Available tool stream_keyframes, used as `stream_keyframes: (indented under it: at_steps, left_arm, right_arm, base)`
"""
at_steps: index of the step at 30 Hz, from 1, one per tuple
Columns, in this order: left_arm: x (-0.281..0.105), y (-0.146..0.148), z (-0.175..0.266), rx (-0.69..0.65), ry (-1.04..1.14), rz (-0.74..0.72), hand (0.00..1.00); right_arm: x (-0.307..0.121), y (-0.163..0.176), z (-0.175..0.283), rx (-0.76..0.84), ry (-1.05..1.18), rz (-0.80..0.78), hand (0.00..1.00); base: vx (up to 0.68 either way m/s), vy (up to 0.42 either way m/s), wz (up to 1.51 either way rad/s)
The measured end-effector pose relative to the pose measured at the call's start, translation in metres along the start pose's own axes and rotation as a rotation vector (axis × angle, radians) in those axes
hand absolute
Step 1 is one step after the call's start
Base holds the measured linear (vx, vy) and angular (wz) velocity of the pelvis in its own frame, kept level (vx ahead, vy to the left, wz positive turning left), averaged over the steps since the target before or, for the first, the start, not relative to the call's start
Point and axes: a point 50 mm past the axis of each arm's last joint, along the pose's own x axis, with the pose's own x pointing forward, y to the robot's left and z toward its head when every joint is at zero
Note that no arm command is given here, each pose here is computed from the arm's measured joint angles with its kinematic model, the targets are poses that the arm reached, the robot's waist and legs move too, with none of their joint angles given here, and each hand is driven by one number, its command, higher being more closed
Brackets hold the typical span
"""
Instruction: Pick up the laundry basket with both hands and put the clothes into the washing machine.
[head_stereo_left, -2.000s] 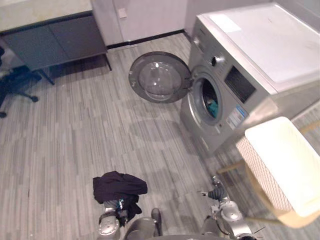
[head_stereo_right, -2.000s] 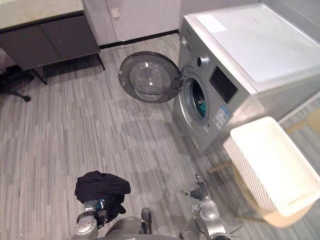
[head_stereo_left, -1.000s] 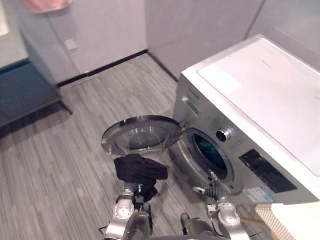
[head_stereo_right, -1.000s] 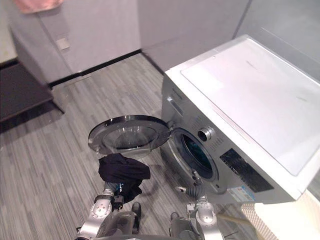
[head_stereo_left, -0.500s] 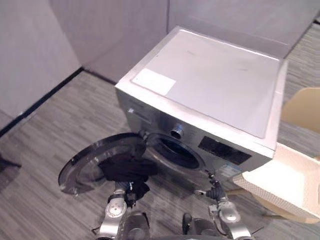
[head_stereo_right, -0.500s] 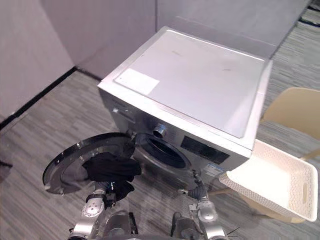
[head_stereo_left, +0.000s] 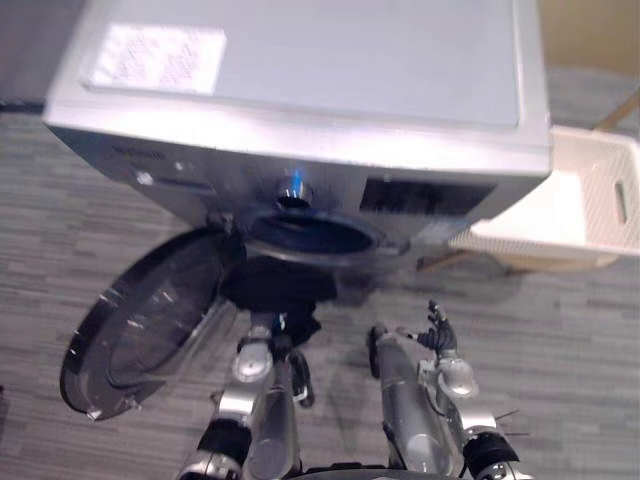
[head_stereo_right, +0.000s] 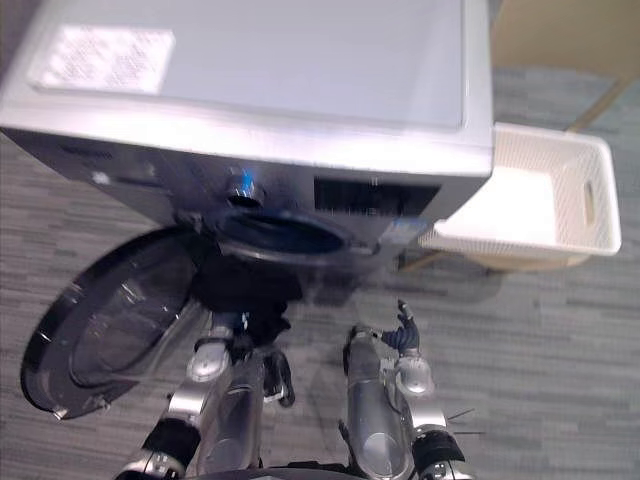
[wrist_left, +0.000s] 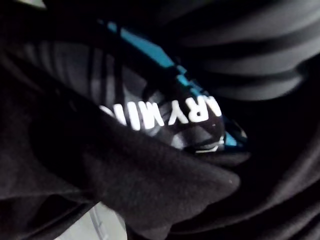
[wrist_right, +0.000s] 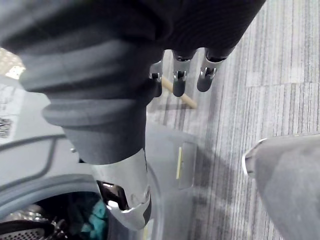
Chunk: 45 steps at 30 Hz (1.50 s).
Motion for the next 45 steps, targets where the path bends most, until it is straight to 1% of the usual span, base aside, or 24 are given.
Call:
stream_keyframes:
  at_steps: [1, 4, 7, 9, 11, 12, 13, 14, 16, 17, 19, 20, 21, 24, 29, 30, 31, 32, 34, 35, 37, 41, 43, 45]
  left_arm:
    - [0.004, -0.002, 0.006, -0.009, -0.02, 0.003, 1.0]
    - [0.022, -0.01, 0.042, -0.073, -0.134, 0.02, 1.0]
    - [0.036, -0.025, 0.09, -0.127, -0.282, -0.008, 1.0]
    - [0.042, -0.035, 0.124, -0.15, -0.385, -0.028, 1.0]
    - [0.047, -0.037, 0.15, -0.163, -0.459, -0.025, 1.0]
    - [0.05, -0.038, 0.171, -0.159, -0.517, -0.025, 1.0]
    - [0.052, -0.036, 0.192, -0.142, -0.579, -0.023, 1.0]
    - [0.053, -0.035, 0.203, -0.132, -0.61, -0.022, 1.0]
    - [0.051, -0.03, 0.257, -0.093, -0.768, -0.014, 1.0]
    - [0.048, -0.028, 0.271, -0.084, -0.812, -0.011, 1.0]
    - [0.036, -0.026, 0.325, -0.052, -0.976, 0.002, 1.0]
    - [0.031, -0.027, 0.337, -0.047, -1.016, 0.003, 1.0]
    - [0.021, -0.033, 0.36, -0.021, -1.094, -0.006, 1.0]
    - [0.002, -0.046, 0.395, 0.084, -1.235, -0.013, 1.0]
    - [0.012, -0.048, 0.403, 0.25, -1.219, 0.069, 1.0]
    - [0.017, -0.046, 0.402, 0.308, -1.202, 0.095, 0.0]
    - [0.022, -0.044, 0.401, 0.353, -1.184, 0.122, 0.0]
    - [0.025, -0.043, 0.4, 0.368, -1.17, 0.133, 0.0]
    - [0.035, -0.041, 0.395, 0.459, -1.121, 0.154, 0.0]
    - [0.037, -0.041, 0.394, 0.483, -1.105, 0.153, 0.0]
    - [0.048, -0.04, 0.388, 0.601, -1.037, 0.161, 0.0]
    - [0.069, -0.042, 0.369, 0.732, -0.89, 0.144, 0.0]
    - [0.072, -0.042, 0.363, 0.799, -0.86, 0.137, 0.0]
    - [0.076, -0.038, 0.357, 0.893, -0.824, 0.146, 0.0]
  right_arm:
    - [0.002, 0.001, 0.005, 0.004, -0.018, 0.002, 0.0]
    - [0.011, 0.013, 0.052, 0.06, -0.181, 0.004, 0.0]
    - [0.012, 0.021, 0.097, 0.124, -0.344, -0.001, 0.0]
    - [0.01, 0.023, 0.116, 0.154, -0.414, 0.002, 0.0]
    - [0.006, 0.023, 0.132, 0.178, -0.486, 0.005, 0.0]
    - [0.003, 0.022, 0.14, 0.191, -0.524, 0.007, 0.0]
    - [0.0, 0.021, 0.147, 0.209, -0.557, 0.011, 0.0]
    - [-0.002, 0.021, 0.15, 0.216, -0.57, 0.011, 0.0]
    - [-0.009, 0.017, 0.159, 0.241, -0.629, 0.013, 0.0]
    - [-0.01, 0.017, 0.161, 0.242, -0.643, 0.015, 0.0]
    - [-0.015, 0.016, 0.166, 0.25, -0.677, 0.029, 0.0]
    - [-0.016, 0.016, 0.167, 0.251, -0.684, 0.034, 0.0]
    - [-0.018, 0.016, 0.168, 0.253, -0.695, 0.038, 0.0]
    - [-0.021, 0.016, 0.17, 0.254, -0.725, 0.058, 0.0]
    - [-0.022, 0.016, 0.171, 0.245, -0.741, 0.084, 0.0]
    - [-0.022, 0.016, 0.171, 0.24, -0.743, 0.093, 0.0]
    - [-0.022, 0.016, 0.171, 0.238, -0.745, 0.097, 0.0]
    - [-0.023, 0.016, 0.17, 0.239, -0.746, 0.096, 0.0]
    - [-0.023, 0.015, 0.17, 0.242, -0.75, 0.1, 0.0]
    - [-0.023, 0.015, 0.17, 0.244, -0.753, 0.104, 0.0]
    - [-0.024, 0.016, 0.171, 0.245, -0.76, 0.12, 0.0]
    - [-0.024, 0.015, 0.171, 0.229, -0.764, 0.136, 0.0]
    - [-0.024, 0.014, 0.17, 0.223, -0.761, 0.146, 0.0]
    - [-0.024, 0.014, 0.17, 0.214, -0.762, 0.16, 0.0]
  base:
    - [-0.24, 0.028, -0.31]
    - [-0.2, -0.028, -0.3]
    - [-0.14, -0.106, 0.01]
    - [-0.09, -0.151, 0.08]
    - [-0.05, -0.104, 0.07]
    - [-0.06, -0.104, 0.05]
    - [-0.07, -0.099, 0.02]
    - [-0.09, -0.096, 0.0]
    - [-0.08, -0.078, 0.03]
    - [-0.05, -0.047, 0.03]
    - [-0.02, -0.023, 0.04]
    - [0.0, -0.007, 0.09]
    - [0.01, -0.006, 0.1]
    - [0.04, -0.011, 0.04]
    - [0.03, -0.001, 0.05]
    - [0.0, 0.0, 0.0]
    - [0.0, 0.0, 0.0]
    - [0.0, 0.0, 0.0]
    - [0.0, 0.0, 0.0]
    - [0.0, 0.0, 0.0]
    - [0.0, 0.0, 0.0]
    - [0.02, 0.004, 0.1]
    - [0.01, -0.001, 0.12]
    - [-0.02, -0.004, 0.03]
